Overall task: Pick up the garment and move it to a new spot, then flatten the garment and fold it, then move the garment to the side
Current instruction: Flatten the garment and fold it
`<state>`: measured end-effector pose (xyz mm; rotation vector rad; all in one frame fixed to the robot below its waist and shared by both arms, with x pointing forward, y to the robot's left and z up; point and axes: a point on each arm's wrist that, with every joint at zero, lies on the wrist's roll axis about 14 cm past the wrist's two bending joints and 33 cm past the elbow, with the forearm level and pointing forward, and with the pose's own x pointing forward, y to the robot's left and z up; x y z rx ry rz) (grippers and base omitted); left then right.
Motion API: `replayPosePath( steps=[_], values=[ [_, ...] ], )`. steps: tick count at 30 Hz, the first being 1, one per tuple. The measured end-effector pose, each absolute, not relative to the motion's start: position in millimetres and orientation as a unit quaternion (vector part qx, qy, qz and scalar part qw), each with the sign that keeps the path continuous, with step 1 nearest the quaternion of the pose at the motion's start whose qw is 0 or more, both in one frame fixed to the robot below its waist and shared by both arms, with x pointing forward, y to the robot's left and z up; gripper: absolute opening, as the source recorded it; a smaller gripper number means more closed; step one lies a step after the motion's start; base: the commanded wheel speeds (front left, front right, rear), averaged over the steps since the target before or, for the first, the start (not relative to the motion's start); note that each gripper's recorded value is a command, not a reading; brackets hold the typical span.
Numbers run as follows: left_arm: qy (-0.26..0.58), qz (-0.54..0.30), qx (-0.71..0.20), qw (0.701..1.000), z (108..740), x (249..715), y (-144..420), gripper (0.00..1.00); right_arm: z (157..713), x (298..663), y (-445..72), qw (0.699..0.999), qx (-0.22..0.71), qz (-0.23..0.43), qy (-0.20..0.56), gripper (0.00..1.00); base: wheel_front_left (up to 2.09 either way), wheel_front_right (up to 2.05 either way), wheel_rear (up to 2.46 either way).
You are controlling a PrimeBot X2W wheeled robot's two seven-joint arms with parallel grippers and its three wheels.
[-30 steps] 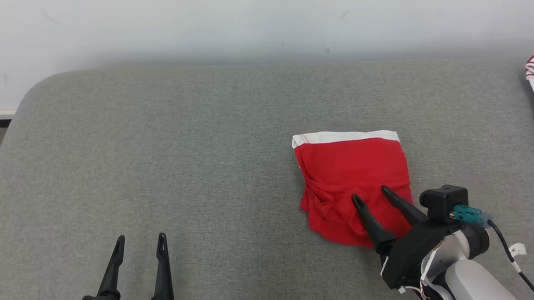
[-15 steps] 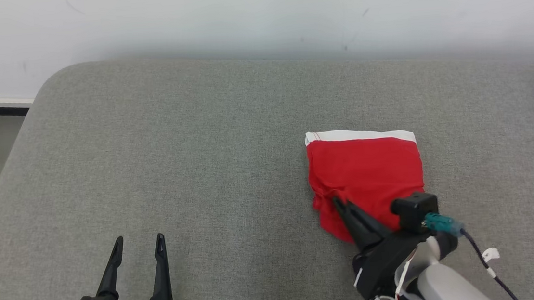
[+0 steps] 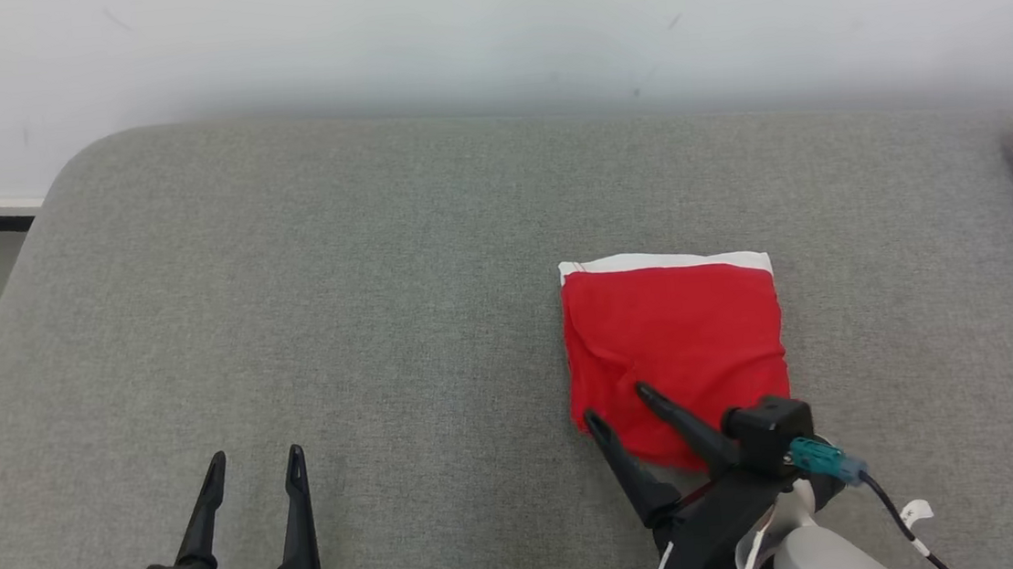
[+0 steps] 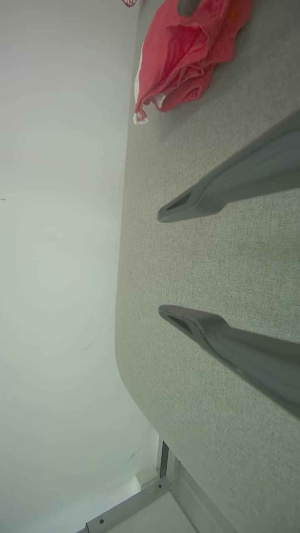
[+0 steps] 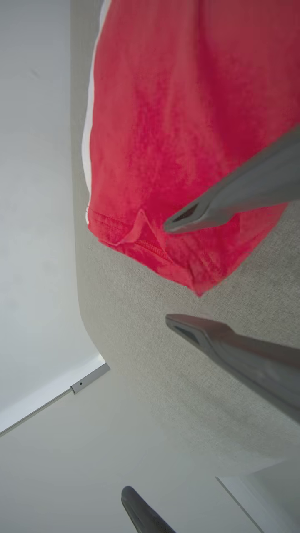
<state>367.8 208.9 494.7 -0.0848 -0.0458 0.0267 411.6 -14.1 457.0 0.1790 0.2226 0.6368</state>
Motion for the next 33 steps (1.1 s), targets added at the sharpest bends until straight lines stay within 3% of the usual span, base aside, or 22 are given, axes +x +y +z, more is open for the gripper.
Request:
replayPosePath(
  steps=[5,16,24,33],
  values=[
    [-0.025,0.009,-0.041,0.999,496.1,368.4,206.6,1.0,477.2,419.6,-31.7,0.95,0.1,0.289,0.062,1.0,0.0,0.0,0.0],
    [-0.033,-0.003,-0.033,0.999,501.1,367.1,201.4,1.0,517.3,425.0,-114.4,0.979,0.107,0.171,-0.03,1.0,0.0,0.0,0.0],
    [-0.043,-0.014,-0.019,0.999,508.0,366.8,198.2,1.0,527.0,402.4,-163.4,0.989,0.097,0.089,-0.062,1.0,0.0,0.0,0.0],
    [-0.044,-0.02,-0.013,0.999,508.3,360.0,195.3,1.0,526.0,373.1,-186.1,0.993,0.086,0.043,-0.07,1.0,0.0,0.0,0.0]
  ],
)
